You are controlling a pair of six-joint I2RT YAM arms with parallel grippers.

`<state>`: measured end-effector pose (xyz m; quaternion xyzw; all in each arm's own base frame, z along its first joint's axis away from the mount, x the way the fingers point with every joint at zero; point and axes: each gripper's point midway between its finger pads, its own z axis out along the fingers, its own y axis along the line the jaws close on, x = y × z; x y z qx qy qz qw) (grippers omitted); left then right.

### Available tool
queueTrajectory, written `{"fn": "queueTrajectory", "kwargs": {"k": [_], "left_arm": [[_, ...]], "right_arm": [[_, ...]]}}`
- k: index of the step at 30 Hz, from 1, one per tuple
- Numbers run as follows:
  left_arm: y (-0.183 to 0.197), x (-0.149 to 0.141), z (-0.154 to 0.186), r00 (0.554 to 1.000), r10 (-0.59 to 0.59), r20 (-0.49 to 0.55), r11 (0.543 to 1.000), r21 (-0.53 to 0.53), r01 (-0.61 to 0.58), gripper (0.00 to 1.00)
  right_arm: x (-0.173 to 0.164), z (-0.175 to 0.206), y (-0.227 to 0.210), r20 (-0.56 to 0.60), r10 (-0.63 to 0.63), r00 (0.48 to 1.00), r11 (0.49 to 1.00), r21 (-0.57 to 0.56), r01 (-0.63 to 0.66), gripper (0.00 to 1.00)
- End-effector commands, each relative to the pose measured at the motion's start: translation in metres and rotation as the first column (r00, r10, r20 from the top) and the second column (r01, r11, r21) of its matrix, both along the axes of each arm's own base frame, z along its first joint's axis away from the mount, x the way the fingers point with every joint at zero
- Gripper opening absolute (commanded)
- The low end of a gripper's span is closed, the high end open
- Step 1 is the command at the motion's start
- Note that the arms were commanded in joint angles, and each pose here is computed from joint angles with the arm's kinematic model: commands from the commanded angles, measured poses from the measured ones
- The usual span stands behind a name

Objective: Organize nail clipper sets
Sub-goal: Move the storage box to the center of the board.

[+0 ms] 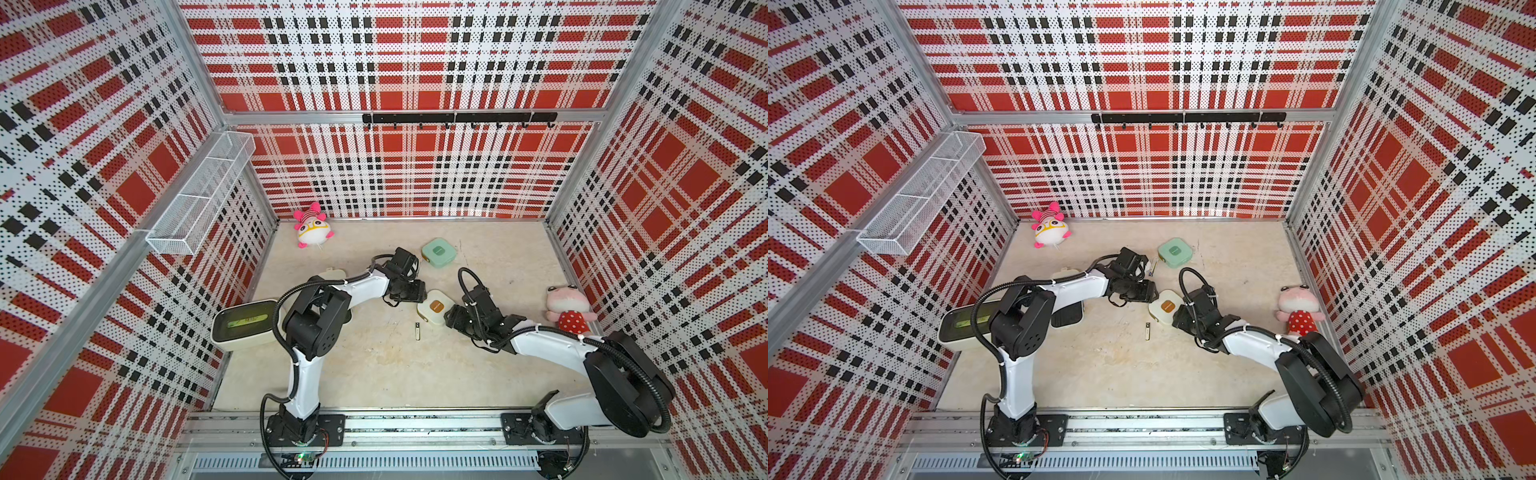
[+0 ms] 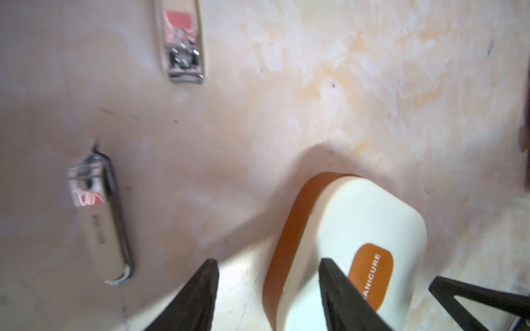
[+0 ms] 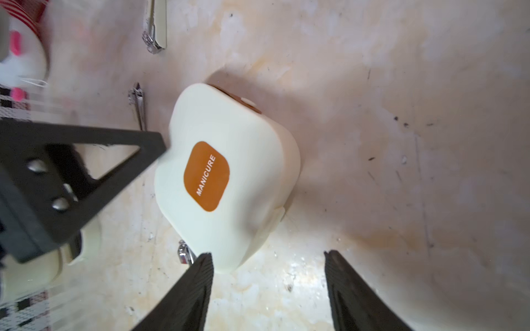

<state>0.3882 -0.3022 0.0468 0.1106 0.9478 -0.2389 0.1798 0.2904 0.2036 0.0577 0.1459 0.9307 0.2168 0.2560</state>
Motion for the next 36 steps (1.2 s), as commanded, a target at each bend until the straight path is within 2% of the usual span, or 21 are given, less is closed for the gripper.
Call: {"fn": "queueTrajectory", "kwargs": {"k": [1,3,5,11,18,28,36], "left_arm": [[0.013,0.015,0.044,0.995,0.07,0.076,0.994,-0.091,-0.063,0.62],[0.024,0.018,0.057,0.99,0.113,0.085,0.983,-0.154,-0.099,0.62],[0.037,0.022,0.068,0.984,0.157,0.088,0.967,-0.215,-0.135,0.62],[0.077,0.027,0.081,0.961,0.267,0.072,0.916,-0.329,-0.23,0.62],[0.098,0.024,0.076,0.955,0.29,0.056,0.91,-0.325,-0.257,0.62],[0.108,0.016,0.072,0.95,0.306,0.06,0.916,-0.292,-0.276,0.62],[0.121,0.004,0.065,0.936,0.346,0.068,0.919,-0.226,-0.323,0.59]], "right_arm": [[-0.002,0.005,0.001,-0.006,0.111,0.994,0.968,-0.226,-0.11,0.68],[0.002,0.01,0.006,-0.006,0.149,0.989,0.932,-0.333,-0.143,0.7],[0.008,0.016,0.015,-0.004,0.185,0.983,0.905,-0.39,-0.172,0.73],[0.022,0.013,0.043,-0.033,0.275,0.961,0.851,-0.458,-0.259,0.75],[0.029,-0.001,0.058,-0.066,0.309,0.949,0.815,-0.496,-0.3,0.78],[0.031,-0.019,0.04,-0.092,0.252,0.963,0.784,-0.564,-0.259,0.82],[0.032,-0.036,0.002,-0.12,0.154,0.981,0.818,-0.541,-0.194,0.8]]}}
